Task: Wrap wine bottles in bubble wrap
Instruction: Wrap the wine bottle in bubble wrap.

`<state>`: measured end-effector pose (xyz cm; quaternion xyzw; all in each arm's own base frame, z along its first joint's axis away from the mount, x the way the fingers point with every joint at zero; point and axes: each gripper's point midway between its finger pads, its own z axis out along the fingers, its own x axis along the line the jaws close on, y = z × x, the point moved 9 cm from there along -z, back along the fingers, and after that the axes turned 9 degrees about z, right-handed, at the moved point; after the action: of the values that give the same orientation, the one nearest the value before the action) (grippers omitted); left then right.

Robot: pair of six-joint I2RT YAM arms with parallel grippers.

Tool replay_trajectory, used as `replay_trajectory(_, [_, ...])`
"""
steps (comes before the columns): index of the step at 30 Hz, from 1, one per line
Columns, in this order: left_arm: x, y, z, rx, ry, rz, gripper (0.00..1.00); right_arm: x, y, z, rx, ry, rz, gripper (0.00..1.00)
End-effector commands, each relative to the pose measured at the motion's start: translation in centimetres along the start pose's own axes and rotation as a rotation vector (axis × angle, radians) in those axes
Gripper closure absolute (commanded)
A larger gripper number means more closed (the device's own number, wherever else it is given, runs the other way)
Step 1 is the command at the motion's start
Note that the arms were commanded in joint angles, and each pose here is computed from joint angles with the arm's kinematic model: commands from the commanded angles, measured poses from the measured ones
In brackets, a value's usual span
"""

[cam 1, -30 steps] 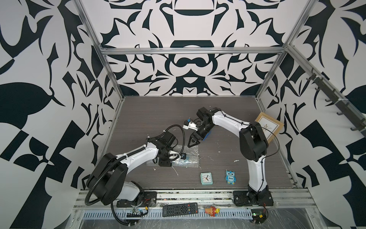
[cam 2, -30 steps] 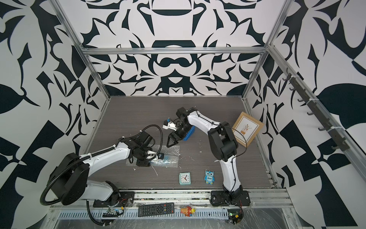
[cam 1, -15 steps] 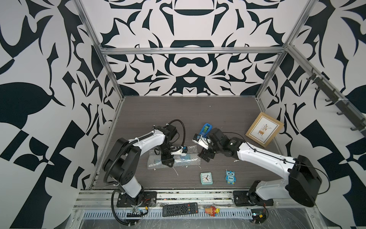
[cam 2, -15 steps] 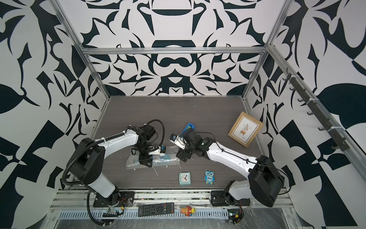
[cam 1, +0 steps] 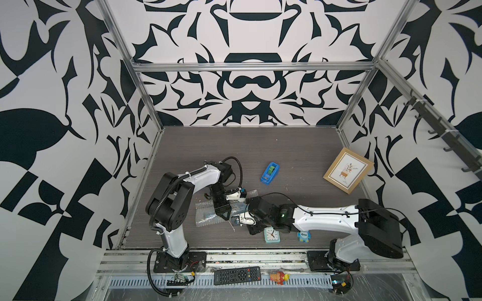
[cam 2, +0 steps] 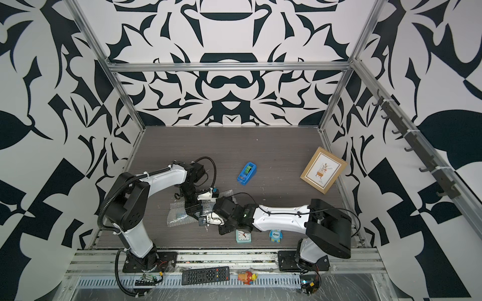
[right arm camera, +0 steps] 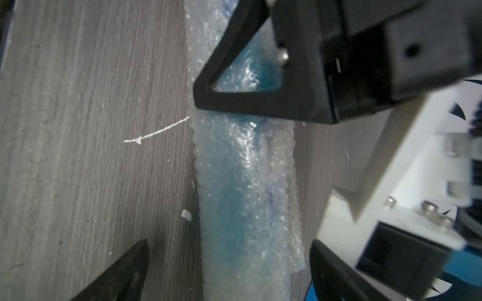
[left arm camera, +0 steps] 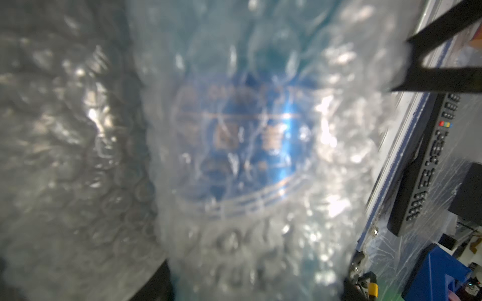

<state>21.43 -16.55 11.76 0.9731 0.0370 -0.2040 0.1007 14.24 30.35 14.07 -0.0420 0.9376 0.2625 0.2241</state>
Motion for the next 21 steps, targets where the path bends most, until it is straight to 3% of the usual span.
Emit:
replay_trajectory(1, [-1.1, 0.2, -0.2, -0.014, -0.103, -0.014, 0.59, -1.8, 2.1, 0.6, -0.047, -0.075, -0.019, 0.03])
replay_trajectory(9, [-0.8, 0.2, -0.4, -0.06, -0.153, -0.056, 0.58, -1.6, 2.2, 3.5, 0.013, -0.063, -0.095, 0.09])
replay_trajectory(17, [-0.4, 0.1, -1.1, -0.081, -0.127, -0.055, 0.57, -1.2, 1.2, 4.9, 0.121, 0.01, -0.097, 0.49])
replay_trajectory(21, [-0.2, 0.3, -1.6, -0.099, -0.101, -0.044, 0.49, -0.9, 0.9, 4.8, 0.147, 0.043, -0.092, 0.58])
